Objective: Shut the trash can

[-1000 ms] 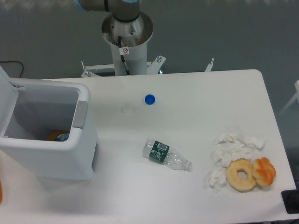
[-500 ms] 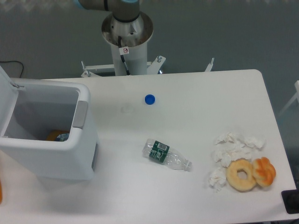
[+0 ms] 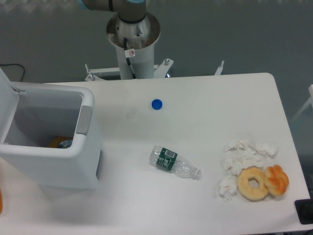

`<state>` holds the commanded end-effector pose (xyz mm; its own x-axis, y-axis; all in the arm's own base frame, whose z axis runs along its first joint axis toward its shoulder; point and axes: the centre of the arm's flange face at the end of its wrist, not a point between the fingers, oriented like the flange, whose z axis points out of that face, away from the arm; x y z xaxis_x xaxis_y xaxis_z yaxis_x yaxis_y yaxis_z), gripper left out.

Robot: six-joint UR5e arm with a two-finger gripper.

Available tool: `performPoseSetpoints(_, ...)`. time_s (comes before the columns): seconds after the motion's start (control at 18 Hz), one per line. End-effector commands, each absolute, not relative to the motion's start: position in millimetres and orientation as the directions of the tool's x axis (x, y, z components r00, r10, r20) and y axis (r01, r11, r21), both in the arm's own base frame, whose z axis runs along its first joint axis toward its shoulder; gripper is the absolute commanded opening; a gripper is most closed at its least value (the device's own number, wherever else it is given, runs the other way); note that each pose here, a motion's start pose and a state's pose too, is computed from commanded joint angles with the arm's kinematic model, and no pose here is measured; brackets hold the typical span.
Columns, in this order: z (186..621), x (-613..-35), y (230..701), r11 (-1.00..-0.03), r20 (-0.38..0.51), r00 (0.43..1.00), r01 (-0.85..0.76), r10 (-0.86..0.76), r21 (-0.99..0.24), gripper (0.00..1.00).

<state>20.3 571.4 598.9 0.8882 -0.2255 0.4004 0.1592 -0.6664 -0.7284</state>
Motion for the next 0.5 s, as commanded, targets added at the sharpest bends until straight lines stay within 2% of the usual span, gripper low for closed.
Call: performPoseSetpoints(0.5,579.3,-12.5,569.9,-0.678,0.295,0.946,0.13,-0.133,-0.723,1.0)
